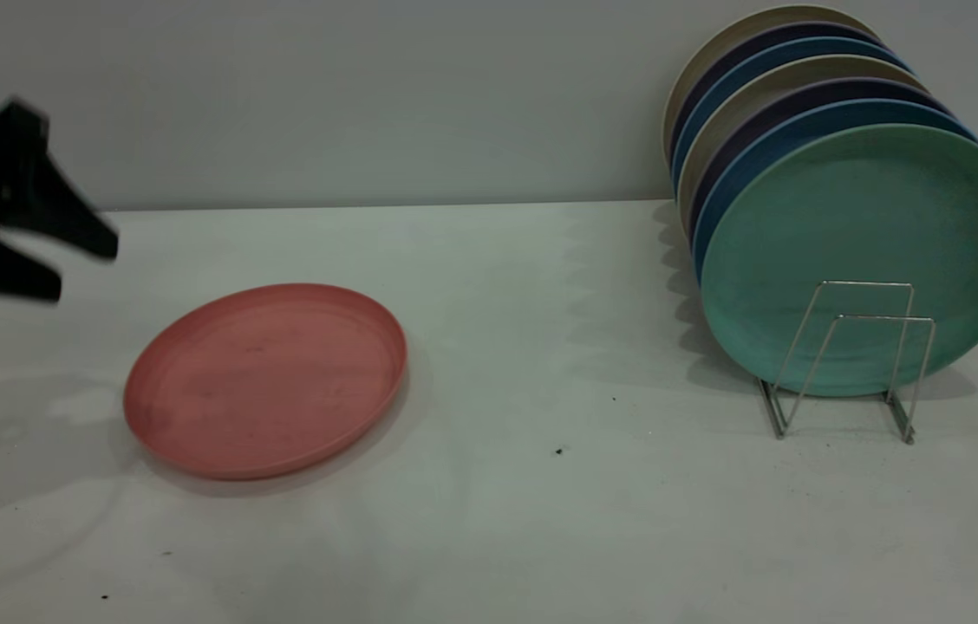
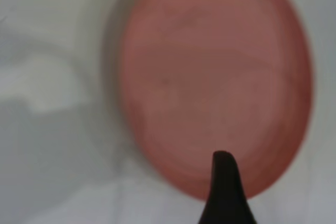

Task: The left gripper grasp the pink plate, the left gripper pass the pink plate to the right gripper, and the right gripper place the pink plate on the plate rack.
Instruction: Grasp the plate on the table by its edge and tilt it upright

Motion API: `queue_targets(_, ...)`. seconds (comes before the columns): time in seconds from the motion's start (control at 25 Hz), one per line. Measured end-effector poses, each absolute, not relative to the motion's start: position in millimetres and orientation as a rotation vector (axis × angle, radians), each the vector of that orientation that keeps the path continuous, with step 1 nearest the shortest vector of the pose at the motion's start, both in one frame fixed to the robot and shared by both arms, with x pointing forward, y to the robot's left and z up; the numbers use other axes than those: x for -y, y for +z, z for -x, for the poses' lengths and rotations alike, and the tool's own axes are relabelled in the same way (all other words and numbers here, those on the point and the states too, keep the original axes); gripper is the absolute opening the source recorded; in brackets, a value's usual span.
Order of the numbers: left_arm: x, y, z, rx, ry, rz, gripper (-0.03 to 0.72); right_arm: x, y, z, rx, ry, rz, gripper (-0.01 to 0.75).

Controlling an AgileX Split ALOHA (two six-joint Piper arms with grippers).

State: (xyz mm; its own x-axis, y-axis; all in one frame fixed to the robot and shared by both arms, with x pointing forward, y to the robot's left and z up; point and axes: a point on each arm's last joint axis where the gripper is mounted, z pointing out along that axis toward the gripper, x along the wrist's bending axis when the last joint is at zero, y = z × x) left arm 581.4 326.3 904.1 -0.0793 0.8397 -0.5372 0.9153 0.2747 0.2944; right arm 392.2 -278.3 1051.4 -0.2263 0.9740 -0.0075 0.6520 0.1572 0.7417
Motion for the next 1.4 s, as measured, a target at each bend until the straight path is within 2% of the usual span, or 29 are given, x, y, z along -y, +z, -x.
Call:
queue_targets(0.48,-329,821,-583,-2.095,-0.314,-1.459,0.553,278,1052,-392,-1.943,0.863,-1.543,0.460)
queue_targets(0.68,-328,803,-587,-2.113,-0.319,-1.372,0.550,278,1052,-392,-1.943,0.863,-1.543,0.460)
queue_targets(0.84,-327,792,-589,-2.116,-0.311,-1.316,0.516,278,1052,-392,-1.942,0.863,-1.542,0.460)
queue_targets(0.96,-325,785,-589,-2.105,-0.328,-1.283,0.448,278,1052,-392,-1.942,0.863,-1.542,0.460)
queue_targets(1.08,-324,780,-588,-2.103,-0.349,-1.272,0.329,278,1052,-392,-1.941,0.866,-1.545,0.460)
queue_targets(1.24,-322,777,-588,-2.112,-0.346,-1.285,0.077,276,1052,-393,-1.930,0.903,-1.570,0.460)
queue_targets(1.32,-322,777,-588,-2.109,-0.337,-1.298,0.027,275,1051,-395,-1.926,0.927,-1.597,0.460)
queue_targets(1.4,-323,780,-589,-2.089,-0.295,-1.347,0.017,274,1047,-402,-1.925,0.938,-1.622,0.460)
